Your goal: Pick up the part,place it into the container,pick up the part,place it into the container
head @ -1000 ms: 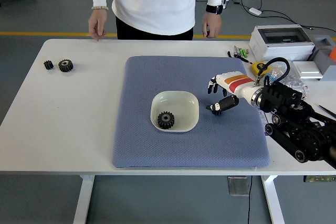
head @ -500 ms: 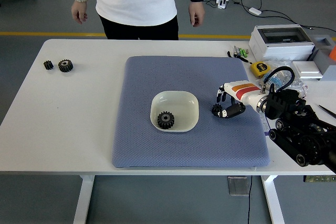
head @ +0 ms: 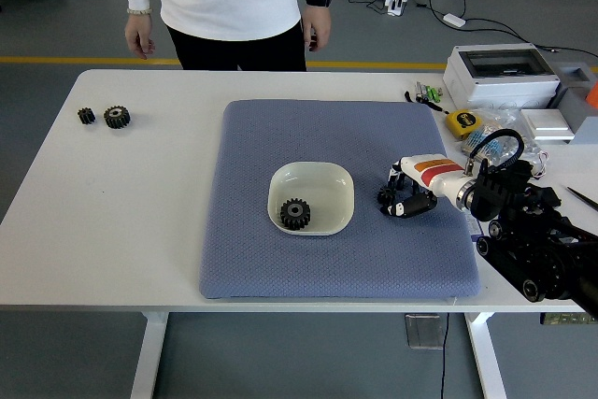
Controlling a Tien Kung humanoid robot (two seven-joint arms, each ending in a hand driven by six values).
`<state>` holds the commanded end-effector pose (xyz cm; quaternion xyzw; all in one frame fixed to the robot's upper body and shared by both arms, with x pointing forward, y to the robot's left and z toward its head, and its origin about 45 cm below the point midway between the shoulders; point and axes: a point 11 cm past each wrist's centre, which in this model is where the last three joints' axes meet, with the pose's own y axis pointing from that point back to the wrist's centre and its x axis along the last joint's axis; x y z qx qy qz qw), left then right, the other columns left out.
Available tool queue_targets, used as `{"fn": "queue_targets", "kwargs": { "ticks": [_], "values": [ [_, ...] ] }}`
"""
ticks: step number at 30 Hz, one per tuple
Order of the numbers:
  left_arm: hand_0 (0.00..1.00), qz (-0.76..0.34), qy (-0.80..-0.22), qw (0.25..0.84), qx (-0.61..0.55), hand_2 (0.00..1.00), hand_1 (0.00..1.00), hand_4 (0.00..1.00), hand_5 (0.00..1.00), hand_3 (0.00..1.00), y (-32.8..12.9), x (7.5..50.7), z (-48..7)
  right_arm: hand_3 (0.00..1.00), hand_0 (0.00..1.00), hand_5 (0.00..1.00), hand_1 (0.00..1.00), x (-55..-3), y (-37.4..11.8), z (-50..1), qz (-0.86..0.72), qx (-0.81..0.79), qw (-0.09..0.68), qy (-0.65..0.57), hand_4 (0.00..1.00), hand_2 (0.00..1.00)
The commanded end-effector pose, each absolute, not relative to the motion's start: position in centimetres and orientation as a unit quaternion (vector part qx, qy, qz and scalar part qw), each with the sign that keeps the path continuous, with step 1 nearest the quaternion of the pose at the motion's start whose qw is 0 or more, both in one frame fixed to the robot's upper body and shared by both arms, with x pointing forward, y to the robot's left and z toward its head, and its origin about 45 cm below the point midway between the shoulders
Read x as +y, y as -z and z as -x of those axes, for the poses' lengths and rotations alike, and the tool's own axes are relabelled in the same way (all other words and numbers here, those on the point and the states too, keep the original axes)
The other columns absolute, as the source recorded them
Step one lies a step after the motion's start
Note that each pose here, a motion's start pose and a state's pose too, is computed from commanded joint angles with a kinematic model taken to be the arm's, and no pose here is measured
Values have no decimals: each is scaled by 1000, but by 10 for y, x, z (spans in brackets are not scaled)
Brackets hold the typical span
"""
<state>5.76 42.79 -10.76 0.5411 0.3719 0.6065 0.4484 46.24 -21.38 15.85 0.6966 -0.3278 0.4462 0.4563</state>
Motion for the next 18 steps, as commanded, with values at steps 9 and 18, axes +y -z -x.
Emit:
{"fn": "queue_targets", "kwargs": {
  "ticks": [9,18],
  "values": [
    [715,-542,-606,449,371,677,676,602,568,568,107,428,-59,450,21,367,189,-215,-159,-463,-683,-331,455,-466,834,357],
    [715,-543,-605,449,371,677,676,602,569,568,107,428,-59,396,2,372,105,-217,-160,-463,-676,-332,458,-472,827,247]
  ]
}}
